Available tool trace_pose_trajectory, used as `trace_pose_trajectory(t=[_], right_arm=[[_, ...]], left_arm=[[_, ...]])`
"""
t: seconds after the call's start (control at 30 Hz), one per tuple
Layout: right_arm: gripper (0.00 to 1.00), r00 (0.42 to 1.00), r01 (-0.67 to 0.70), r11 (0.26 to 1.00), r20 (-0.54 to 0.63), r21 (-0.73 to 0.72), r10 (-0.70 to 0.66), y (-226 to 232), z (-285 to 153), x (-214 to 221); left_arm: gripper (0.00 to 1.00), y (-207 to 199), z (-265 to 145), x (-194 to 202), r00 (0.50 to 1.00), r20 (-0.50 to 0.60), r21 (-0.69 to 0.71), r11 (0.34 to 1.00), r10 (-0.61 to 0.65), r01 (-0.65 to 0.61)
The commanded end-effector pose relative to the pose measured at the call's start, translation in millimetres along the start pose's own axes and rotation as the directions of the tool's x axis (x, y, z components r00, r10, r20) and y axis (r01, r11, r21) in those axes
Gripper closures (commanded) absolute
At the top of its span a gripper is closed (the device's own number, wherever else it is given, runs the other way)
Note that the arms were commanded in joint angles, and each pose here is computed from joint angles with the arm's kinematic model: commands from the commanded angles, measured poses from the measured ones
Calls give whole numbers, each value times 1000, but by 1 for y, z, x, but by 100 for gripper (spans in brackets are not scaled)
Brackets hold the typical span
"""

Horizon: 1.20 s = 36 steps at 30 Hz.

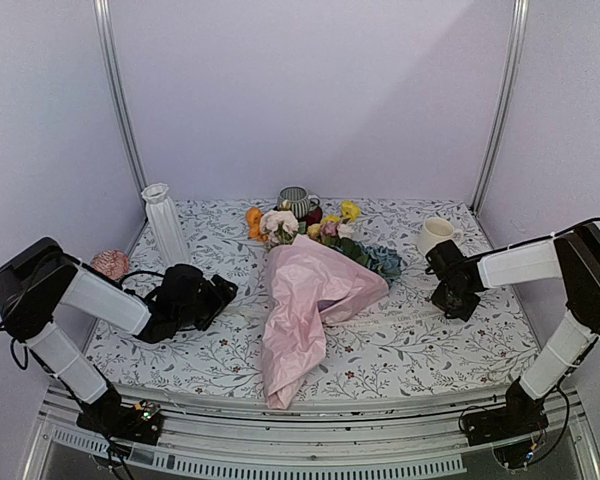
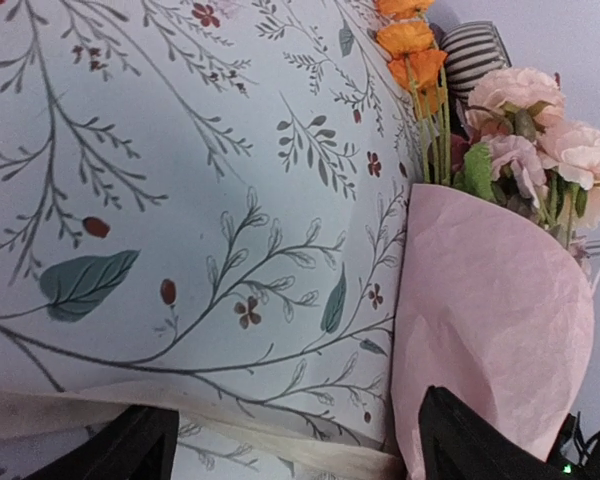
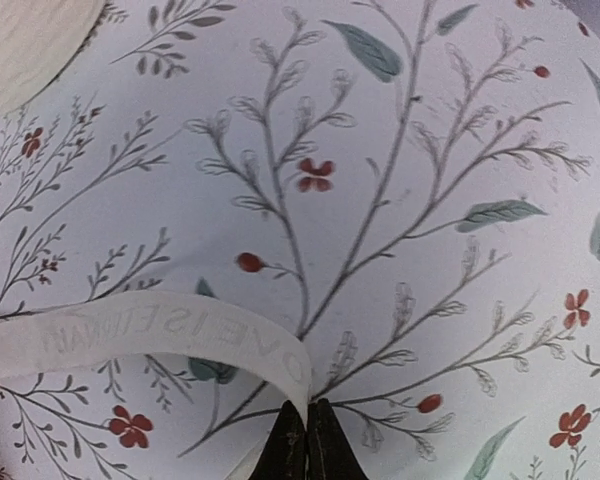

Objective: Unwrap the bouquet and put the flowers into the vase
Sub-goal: Adjust the untied ribbon at the center of the board.

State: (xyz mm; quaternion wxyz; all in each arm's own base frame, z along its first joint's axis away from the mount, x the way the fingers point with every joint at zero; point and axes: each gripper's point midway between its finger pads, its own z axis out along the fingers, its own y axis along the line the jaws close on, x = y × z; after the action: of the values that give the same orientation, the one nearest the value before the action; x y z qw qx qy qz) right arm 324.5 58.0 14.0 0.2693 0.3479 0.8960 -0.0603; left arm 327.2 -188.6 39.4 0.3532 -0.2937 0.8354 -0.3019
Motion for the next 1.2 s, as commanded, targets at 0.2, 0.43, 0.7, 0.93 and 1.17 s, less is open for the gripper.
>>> trace_pose_trajectory(t=[0.2,0.43,0.7,0.93,1.17], right_arm=[[72,984,-171,985,51,38,169,-51,-13,-17],[24,994,-60,987,86,-147,73,-26,-53,-42],[10,938,343,532,245,-775,-247,67,-161,-18],[12,939,243,286,150,-927,-310,97,-185,23],[14,938,207,321,94,-924,-334,108,-172,42]], left_arm=[[11,-33,20,-5,980,36,144,970,194,-197],[2,-50,-13,-17,938,90,172,922,336,-347],[2,-102,-62,-9,782,92,327,723,616,-608],[2,-85,-37,3,780,-61,237,768,623,-595],[4,-74,-38,14,816,-81,287,797,573,-531]])
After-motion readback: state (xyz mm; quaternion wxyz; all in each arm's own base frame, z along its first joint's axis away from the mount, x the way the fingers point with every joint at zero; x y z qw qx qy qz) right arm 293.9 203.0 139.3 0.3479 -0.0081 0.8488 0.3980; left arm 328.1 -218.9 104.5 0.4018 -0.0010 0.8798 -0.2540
